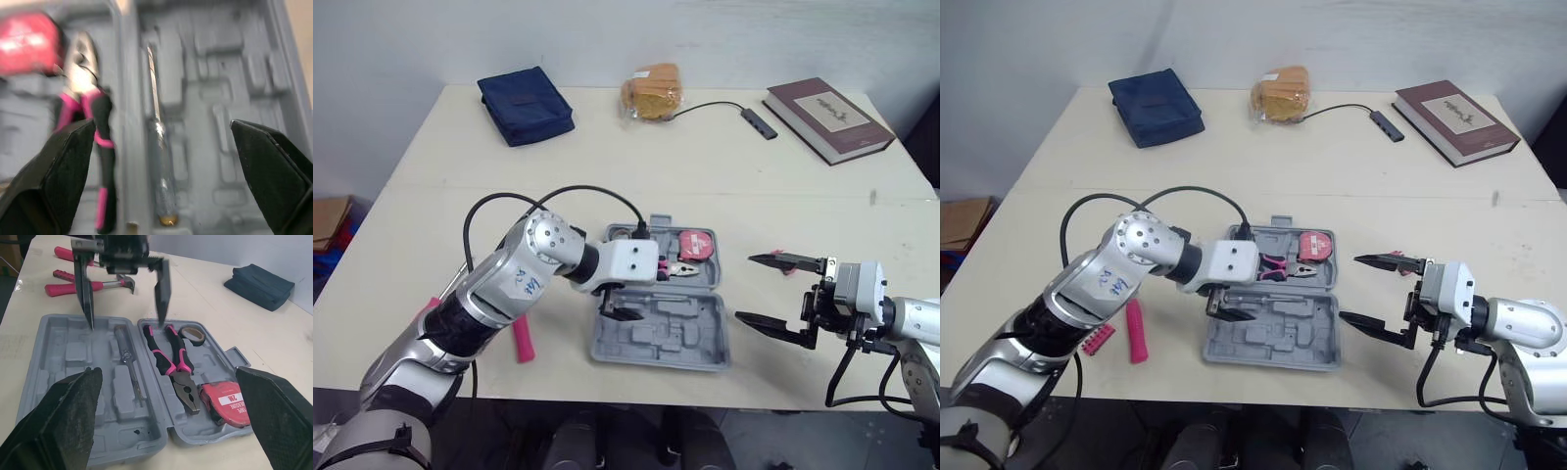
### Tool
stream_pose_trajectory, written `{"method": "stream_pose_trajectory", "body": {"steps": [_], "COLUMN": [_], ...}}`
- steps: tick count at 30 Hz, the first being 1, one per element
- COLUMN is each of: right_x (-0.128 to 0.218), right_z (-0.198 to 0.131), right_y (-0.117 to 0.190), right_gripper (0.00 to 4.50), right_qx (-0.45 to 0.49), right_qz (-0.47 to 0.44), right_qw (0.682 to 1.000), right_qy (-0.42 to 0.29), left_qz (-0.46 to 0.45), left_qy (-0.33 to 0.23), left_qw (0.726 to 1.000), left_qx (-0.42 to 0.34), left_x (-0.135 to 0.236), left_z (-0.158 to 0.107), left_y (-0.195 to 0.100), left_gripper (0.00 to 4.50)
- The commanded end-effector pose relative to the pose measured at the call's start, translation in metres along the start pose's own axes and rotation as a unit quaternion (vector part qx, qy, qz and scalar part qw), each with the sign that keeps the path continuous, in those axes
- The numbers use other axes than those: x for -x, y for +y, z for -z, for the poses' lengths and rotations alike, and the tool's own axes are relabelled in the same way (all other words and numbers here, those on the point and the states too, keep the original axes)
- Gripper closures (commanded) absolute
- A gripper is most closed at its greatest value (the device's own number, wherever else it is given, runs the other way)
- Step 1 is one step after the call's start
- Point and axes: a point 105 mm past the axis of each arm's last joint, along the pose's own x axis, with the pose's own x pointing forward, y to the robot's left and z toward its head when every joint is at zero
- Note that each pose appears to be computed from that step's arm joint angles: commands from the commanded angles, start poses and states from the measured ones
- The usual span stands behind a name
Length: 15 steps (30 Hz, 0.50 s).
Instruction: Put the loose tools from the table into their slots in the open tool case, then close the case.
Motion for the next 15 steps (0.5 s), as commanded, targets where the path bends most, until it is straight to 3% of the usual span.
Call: {"method": "stream_pose_trajectory", "body": {"steps": [1, 4, 7, 8, 15], "right_x": [0.001, 0.001, 0.003, 0.004, 0.007], "right_z": [-0.002, 0.001, 0.003, 0.004, 0.007], "right_y": [0.0, 0.001, -0.001, -0.001, 0.0], "right_gripper": [0.0, 0.0, 0.0, 0.0, 0.0], "right_qx": [0.012, 0.01, 0.011, 0.011, 0.011], "right_qz": [0.003, 0.008, 0.012, 0.013, 0.018], "right_qw": [1.0, 1.0, 1.0, 1.0, 1.0], "right_qy": [-0.008, -0.008, -0.007, -0.005, -0.004], "left_qz": [0.02, -0.021, -0.052, -0.063, -0.063], "left_qy": [-0.103, -0.128, -0.177, -0.191, -0.155], "left_qw": [0.994, 0.991, 0.982, 0.978, 0.983], "left_qx": [0.041, 0.04, 0.044, 0.05, 0.072], "left_x": [0.004, 0.0, -0.005, -0.007, -0.02], "left_z": [0.002, 0.029, 0.032, 0.033, 0.053], "left_y": [-0.009, -0.006, -0.003, -0.001, -0.006], "left_gripper": [1.41, 2.88, 4.3, 4.47, 4.47]}}
